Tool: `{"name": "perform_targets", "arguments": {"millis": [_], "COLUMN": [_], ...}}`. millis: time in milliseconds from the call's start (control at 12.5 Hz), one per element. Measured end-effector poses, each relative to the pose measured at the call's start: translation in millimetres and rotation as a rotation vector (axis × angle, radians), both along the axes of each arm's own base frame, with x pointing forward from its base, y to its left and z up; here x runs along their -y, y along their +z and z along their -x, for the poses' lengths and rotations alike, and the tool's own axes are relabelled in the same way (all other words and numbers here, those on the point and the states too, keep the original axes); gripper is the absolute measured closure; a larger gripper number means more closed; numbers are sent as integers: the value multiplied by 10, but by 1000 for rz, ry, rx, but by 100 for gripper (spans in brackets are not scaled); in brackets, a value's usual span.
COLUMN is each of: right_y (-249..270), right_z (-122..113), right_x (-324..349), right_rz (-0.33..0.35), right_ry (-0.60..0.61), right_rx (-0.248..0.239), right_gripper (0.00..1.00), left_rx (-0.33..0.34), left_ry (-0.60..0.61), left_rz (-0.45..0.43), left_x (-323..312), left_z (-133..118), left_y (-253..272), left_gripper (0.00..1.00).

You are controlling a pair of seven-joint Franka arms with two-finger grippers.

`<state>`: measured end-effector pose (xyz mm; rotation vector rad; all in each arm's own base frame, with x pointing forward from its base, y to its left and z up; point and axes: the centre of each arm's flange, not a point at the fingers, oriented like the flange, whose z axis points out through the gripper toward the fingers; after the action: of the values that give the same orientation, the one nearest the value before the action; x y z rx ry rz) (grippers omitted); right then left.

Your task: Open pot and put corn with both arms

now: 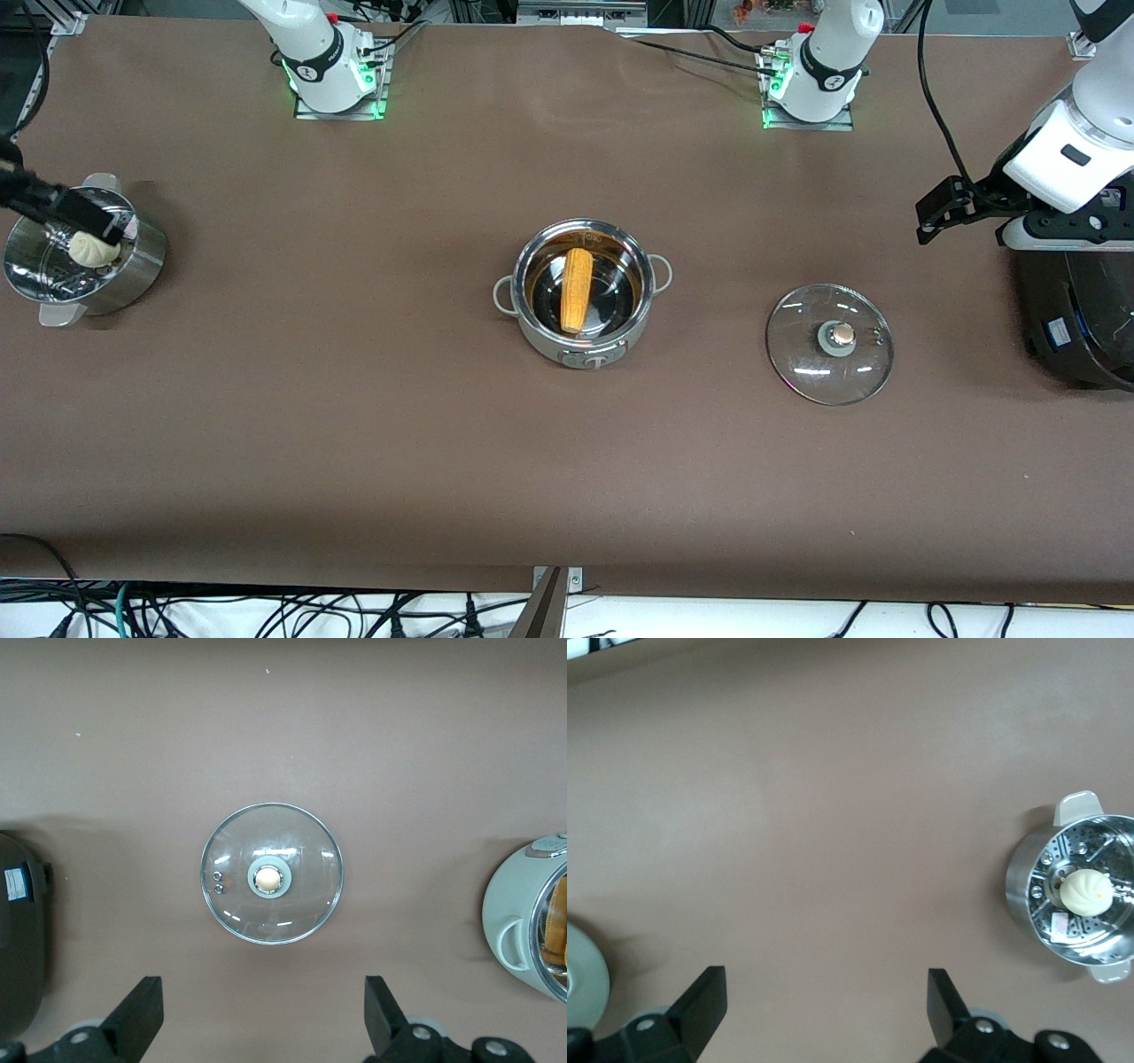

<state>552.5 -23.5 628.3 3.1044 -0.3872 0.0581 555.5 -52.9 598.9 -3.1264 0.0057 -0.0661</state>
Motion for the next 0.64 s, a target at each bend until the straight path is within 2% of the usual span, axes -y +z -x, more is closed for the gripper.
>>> {"name": "perform_targets", "arguments": {"millis": [240,640], "right_y": [-41,-217], "right_z": [75,-64], "right_x": [160,51], "right_rz": [3,-1], "right_ry": [131,176], "right_rx": [-19,-66], "right_gripper": [0,0], "left_rx": [-2,-3], "left_ry": [0,0], "left_rz": [0,0], "left_x": [1,0], "left_z": [2,3], "left_y": [-2,-3], "left_gripper": [0,0]}}
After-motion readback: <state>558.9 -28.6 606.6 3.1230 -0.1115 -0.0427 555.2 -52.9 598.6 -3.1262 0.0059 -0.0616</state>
